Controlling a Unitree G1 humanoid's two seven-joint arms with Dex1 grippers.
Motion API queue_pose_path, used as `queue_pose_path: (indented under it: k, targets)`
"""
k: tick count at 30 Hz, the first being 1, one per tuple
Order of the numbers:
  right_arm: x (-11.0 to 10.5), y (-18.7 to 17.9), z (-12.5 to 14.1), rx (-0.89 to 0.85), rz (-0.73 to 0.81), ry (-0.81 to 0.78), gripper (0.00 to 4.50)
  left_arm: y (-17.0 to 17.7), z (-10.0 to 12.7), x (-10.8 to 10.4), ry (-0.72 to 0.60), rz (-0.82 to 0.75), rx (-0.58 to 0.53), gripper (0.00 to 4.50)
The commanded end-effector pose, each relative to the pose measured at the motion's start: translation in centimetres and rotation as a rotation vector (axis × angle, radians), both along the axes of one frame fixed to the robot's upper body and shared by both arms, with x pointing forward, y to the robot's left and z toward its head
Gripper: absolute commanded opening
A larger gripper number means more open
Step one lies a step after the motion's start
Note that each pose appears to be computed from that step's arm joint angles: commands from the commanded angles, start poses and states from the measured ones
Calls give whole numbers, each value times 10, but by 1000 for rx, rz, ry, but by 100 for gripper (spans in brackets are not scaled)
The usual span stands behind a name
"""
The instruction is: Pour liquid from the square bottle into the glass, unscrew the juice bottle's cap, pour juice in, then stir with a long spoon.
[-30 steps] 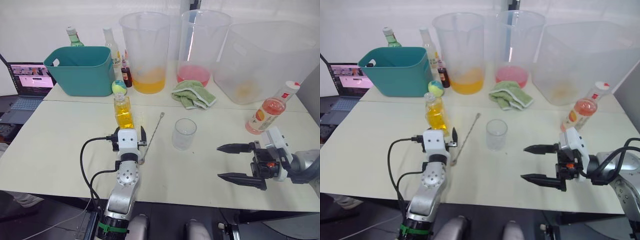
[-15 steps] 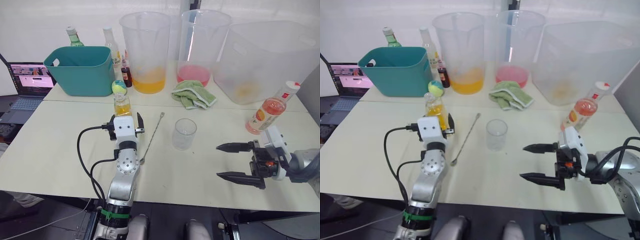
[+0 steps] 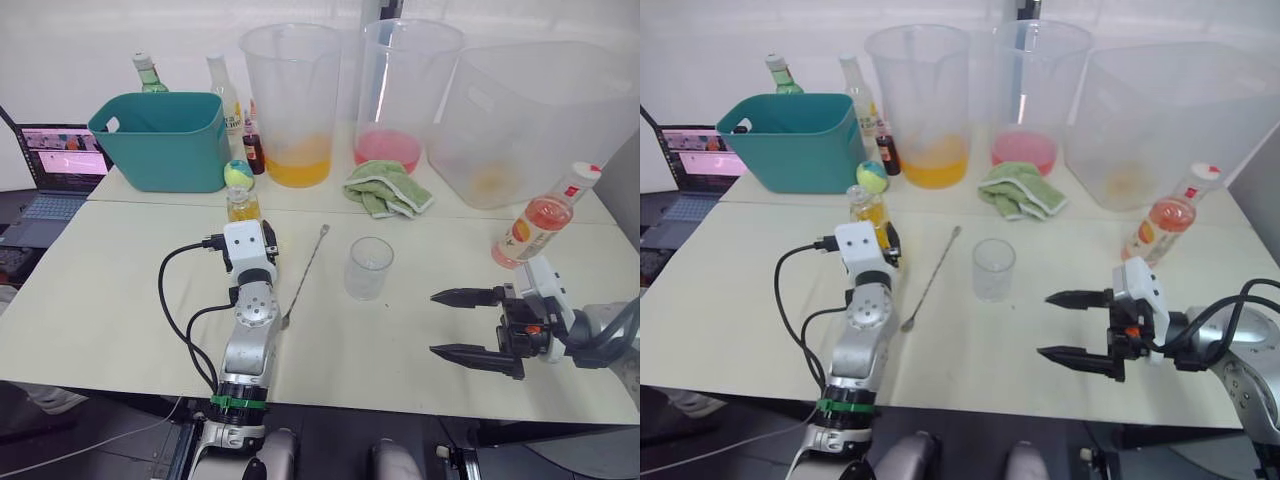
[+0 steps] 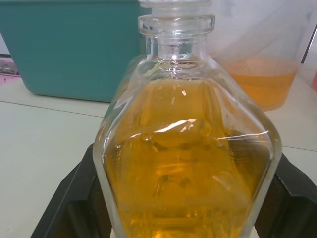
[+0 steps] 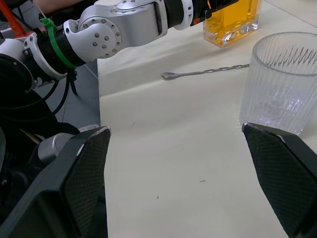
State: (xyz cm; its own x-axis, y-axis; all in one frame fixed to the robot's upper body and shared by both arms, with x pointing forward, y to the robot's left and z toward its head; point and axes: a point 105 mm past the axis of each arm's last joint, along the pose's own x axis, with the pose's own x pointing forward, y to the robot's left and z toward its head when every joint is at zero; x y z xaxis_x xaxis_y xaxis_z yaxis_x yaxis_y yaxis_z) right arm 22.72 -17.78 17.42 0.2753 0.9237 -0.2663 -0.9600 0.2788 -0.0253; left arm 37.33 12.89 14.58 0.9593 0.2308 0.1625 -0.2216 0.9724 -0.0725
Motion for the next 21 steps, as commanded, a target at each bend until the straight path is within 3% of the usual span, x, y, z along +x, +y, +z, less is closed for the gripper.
queue_pose_path:
  k: [1,8,13,17,21]
  targets:
    - [-4,5,7,4,15,-45,450,-6,15,-1,-68,-34,-13,278]
    - [-5,10,4,22,-7,-55,450,-3,27,-12,-152,-188,-64,278]
    - [-5,20,4,66,-33,-77,450,2,55,-45,-307,-531,-22,278]
    - [-2,20,3,79,-53,-96,450,4,56,-74,-267,-881,16,278]
    - [3,18,2,73,-74,-117,450,0,58,-85,-196,-1215,53,278]
